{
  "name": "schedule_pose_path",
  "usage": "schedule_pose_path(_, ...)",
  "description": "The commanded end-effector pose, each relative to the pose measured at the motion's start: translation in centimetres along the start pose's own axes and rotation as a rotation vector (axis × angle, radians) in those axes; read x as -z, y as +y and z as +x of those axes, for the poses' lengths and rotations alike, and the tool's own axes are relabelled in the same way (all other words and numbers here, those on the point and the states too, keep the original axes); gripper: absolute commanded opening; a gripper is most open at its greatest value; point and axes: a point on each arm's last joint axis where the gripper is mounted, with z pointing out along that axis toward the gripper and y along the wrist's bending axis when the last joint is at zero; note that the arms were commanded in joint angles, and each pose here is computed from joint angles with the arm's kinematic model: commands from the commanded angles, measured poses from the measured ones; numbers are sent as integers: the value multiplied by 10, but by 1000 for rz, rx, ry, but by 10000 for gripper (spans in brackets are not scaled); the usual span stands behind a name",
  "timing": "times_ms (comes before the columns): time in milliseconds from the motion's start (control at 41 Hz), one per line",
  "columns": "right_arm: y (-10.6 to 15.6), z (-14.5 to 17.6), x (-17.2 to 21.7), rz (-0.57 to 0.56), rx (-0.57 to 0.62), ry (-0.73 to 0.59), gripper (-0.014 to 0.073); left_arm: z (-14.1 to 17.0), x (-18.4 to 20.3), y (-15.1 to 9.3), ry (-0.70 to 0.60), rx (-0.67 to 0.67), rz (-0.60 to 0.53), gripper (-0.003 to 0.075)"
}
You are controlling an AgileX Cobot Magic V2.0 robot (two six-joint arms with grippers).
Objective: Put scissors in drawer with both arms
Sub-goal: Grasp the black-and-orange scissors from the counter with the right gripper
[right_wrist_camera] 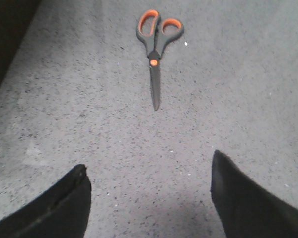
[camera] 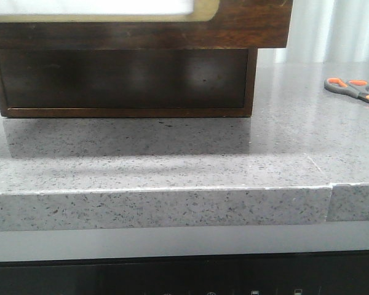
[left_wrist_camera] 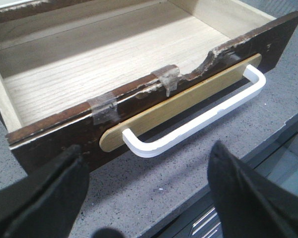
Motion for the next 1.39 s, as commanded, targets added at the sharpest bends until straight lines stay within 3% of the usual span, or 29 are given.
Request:
schedule_pose_path(0, -7, -30, -8, 26, -10, -10, 532, -14, 5, 0, -100, 11, -4, 491)
schedule_pose_path(292, -11, -72, -80, -35, -37, 233, 532, -14, 5, 0, -100, 11, -4, 491)
schedule_pose_path(463, -8, -90, -124, -108, -39, 290, 532, -14, 5, 0, -100, 11, -4, 491)
schedule_pose_path(633, -10, -102, -163, -111, -39, 325, 532, -14, 5, 0, -100, 11, -4, 491)
schedule_pose_path(1169, -16, -106, -253, -98, -9, 447, 531, -14, 5, 0, -100, 11, -4, 491)
schedule_pose_path(1364, -16, -104, -266, -101, -8, 470, 415, -14, 5, 0, -100, 11, -4, 491)
